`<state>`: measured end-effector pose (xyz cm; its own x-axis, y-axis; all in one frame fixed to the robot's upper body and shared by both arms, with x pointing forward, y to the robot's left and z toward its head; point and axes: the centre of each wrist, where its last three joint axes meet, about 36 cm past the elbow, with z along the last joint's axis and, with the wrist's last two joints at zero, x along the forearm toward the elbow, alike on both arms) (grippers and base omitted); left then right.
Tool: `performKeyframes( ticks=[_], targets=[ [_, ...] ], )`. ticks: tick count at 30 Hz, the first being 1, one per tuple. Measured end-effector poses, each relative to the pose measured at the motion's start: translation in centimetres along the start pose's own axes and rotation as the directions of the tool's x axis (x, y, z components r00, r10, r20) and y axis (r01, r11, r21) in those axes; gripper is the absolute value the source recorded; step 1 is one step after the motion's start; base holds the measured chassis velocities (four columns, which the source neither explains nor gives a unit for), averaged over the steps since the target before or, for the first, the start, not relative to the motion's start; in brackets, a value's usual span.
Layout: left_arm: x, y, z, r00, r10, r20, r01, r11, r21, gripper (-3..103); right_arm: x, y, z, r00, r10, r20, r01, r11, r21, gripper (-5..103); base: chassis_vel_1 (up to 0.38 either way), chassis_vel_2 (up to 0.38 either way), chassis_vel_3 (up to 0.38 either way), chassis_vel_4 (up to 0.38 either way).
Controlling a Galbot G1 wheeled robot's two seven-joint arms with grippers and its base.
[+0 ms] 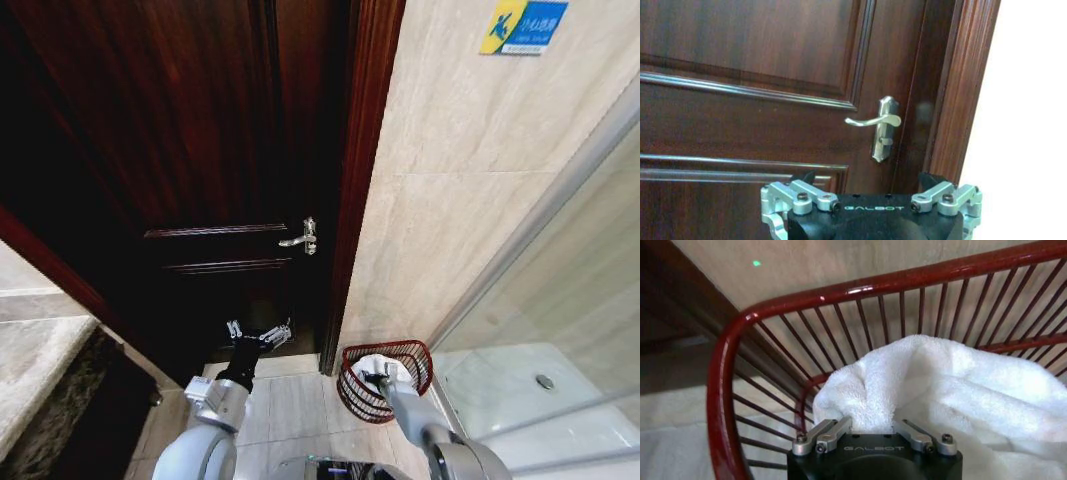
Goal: Discard the used towel into the hamper.
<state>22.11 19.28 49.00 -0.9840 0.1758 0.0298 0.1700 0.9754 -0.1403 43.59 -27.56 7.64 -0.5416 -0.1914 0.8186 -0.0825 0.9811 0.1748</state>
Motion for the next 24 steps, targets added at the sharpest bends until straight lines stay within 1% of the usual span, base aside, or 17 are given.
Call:
performKeyframes(
  ticks=[1, 2, 3, 9, 10, 12, 13, 14, 15, 16, 18, 19, 20, 22, 24],
  targets=[
    [0.0, 0.0, 0.0, 1.0, 0.0, 0.0, 0.0, 1.0, 0.0, 100, -0.1, 0.1, 0.0, 1.0, 0.012, -0.01, -0.012, 0.999, 0.034, 12, 0.0, 0.0, 0.0, 0.0],
    [0.0, 0.0, 0.0, 1.0, 0.0, 0.0, 0.0, 1.0, 0.0, 100, -0.1, 0.1, 0.0, 1.0, 0.019, -0.016, -0.018, 0.998, 0.053, 12, 0.0, 0.0, 0.0, 0.0],
    [0.0, 0.0, 0.0, 1.0, 0.0, 0.0, 0.0, 1.0, 0.0, 100, -0.1, 0.1, 0.0, 1.0, 0.022, -0.018, -0.021, 0.998, 0.059, 12, 0.0, 0.0, 0.0, 0.0],
    [0.0, 0.0, 0.0, 1.0, 0.0, 0.0, 0.0, 1.0, 0.0, 100, -0.3, 0.5, -0.5, 1.0, 0.022, -0.022, -0.021, 0.999, 0.044, 12, 0.0, 0.0, 0.0, 0.0],
    [0.0, 0.0, 0.0, 1.0, 0.0, 0.0, 0.0, 1.0, 0.0, 100, -0.3, 0.7, -0.9, 1.0, 0.018, -0.015, -0.018, 0.999, 0.031, 9, 0.0, 0.0, 0.0, 0.0],
    [0.0, 0.0, 0.0, 1.0, 0.0, 0.0, 0.0, 1.0, 0.0, 100, -0.4, 1.1, -1.7, 1.0, 0.01, 0.006, -0.01, 1.0, -0.008, 18, 0.0, 0.0, 0.0, 0.0],
    [0.0, 0.0, 0.0, 1.0, 0.0, 0.0, 0.0, 1.0, 0.0, 100, -0.4, 1.1, -1.7, 1.0, 0.01, 0.006, -0.01, 1.0, -0.008, 18, 0.0, 0.0, 0.0, 0.0],
    [0.0, 0.0, 0.0, 1.0, 0.0, 0.0, 0.0, 1.0, 0.0, 100, -0.3, 1.1, -2.0, 1.0, 0.008, 0.018, -0.007, 1.0, -0.025, 24, 0.0, 0.0, 0.0, 0.0],
    [0.0, 0.0, 0.0, 1.0, 0.0, 0.0, 0.0, 1.0, 0.0, 100, -0.2, 1.2, -2.1, 1.0, 0.001, 0.026, 0.001, 0.998, -0.061, 24, 0.0, 0.0, 0.0, 0.0],
    [0.0, 0.0, 0.0, 1.0, 0.0, 0.0, 0.0, 1.0, 0.0, 100, -0.2, 1.2, -2.1, 1.0, 0.001, 0.026, 0.001, 0.998, -0.061, 24, 0.0, 0.0, 0.0, 0.0],
    [0.0, 0.0, 0.0, 1.0, 0.0, 0.0, 0.0, 1.0, 0.0, 100, 0.5, 1.2, -1.9, 0.999, -0.024, 0.046, 0.032, 0.98, -0.196, 35, 0.0, 0.0, 0.0, 0.0],
    [0.0, 0.0, 0.0, 1.0, 0.0, 0.0, 0.0, 1.0, 0.0, 100, 1.0, 1.2, -1.5, 0.998, -0.033, 0.055, 0.045, 0.973, -0.228, 40, 0.0, 0.0, 0.0, 0.0],
    [0.0, 0.0, 0.0, 1.0, 0.0, 0.0, 0.0, 1.0, 0.0, 100, 1.0, 1.2, -1.5, 0.998, -0.033, 0.055, 0.045, 0.973, -0.228, 40, 0.0, 0.0, 0.0, 0.0],
    [0.0, 0.0, 0.0, 1.0, 0.0, 0.0, 0.0, 1.0, 0.0, 100, 2.1, 1.2, -0.6, 0.997, -0.045, 0.064, 0.059, 0.972, -0.228, 50, 0.0, 0.0, 0.0, 0.0],
    [0.0, 0.0, 0.0, 1.0, 0.0, 0.0, 0.0, 1.0, 0.0, 100, 4.0, 1.3, -1.0, 0.993, -0.061, 0.099, 0.081, 0.973, -0.215, 61, 0.0, 0.0, 0.0, 0.0]
  ],
)
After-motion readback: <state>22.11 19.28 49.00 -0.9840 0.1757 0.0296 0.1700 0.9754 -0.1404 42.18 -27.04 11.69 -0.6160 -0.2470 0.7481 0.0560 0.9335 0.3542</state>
